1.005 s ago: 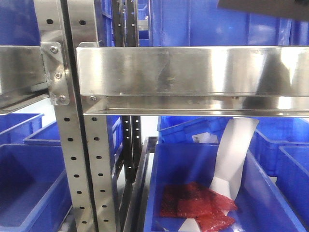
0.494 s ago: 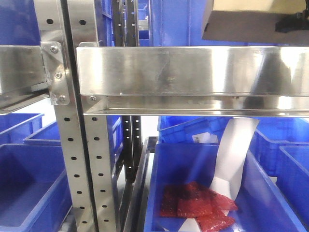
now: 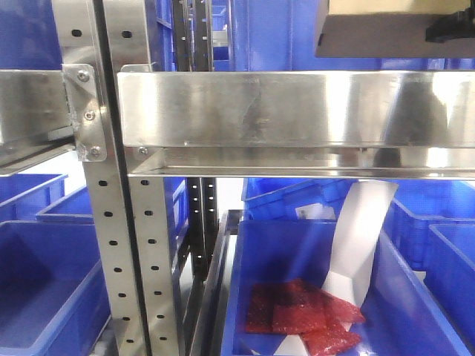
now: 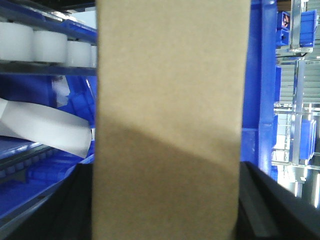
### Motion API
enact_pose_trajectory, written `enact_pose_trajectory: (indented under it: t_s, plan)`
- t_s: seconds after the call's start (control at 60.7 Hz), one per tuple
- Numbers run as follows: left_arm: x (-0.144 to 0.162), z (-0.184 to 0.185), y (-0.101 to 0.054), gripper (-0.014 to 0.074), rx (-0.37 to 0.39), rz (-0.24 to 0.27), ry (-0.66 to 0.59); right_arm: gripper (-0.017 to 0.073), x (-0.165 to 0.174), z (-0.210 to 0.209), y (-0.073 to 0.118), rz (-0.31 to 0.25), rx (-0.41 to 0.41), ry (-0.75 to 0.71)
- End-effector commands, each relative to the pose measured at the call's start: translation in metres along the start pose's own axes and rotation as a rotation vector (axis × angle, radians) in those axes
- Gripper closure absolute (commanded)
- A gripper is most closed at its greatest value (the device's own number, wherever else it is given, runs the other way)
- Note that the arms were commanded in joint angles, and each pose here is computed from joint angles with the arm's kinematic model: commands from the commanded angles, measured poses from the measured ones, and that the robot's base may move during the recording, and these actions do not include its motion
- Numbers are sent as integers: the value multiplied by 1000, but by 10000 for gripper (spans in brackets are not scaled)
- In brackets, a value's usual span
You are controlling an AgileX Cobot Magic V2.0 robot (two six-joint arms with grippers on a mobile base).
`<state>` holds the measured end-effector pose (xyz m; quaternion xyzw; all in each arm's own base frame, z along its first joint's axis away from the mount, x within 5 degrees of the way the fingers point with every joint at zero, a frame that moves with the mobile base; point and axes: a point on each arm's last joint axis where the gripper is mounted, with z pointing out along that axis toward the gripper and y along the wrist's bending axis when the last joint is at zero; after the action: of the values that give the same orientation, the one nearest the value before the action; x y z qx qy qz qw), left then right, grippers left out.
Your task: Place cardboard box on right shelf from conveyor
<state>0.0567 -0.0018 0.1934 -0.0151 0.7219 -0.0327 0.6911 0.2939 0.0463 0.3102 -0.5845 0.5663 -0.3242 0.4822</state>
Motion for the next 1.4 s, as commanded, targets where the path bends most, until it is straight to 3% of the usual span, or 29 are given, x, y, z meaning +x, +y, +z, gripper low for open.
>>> enact_pose_trajectory:
  t_s: [0.0,0.115,0.165,0.774,0.989,1.12,1.236,1.384]
  plan:
    - [-9,-1,0,713,-1,-7,-94,301,-8,-10,-20,15,71,-24]
    - [-9,-1,0,713,-1,-7,-94,1,-9,-10,-20,109,68,-24]
    - [-9,-1,0,713,-1,-7,-94,-94,-10,-10,-20,117,68,-33]
    - [-9,-1,0,713,-1,-7,-94,-72,-19,-29,-28,108,116,-69]
    - [-9,-1,0,713,-1,-7,-94,-72,-17,-49,-7,114,96,-64]
    - [-9,-1,0,713,-1,-7,-94,-72,-16,-69,-5,144,131,-73]
    - [-9,-1,0,713,-1,-7,-94,-72,-15,-86,-7,228,172,-70]
    - [-9,-1,0,713,-1,-7,-94,-45,-10,-104,-10,551,203,-39]
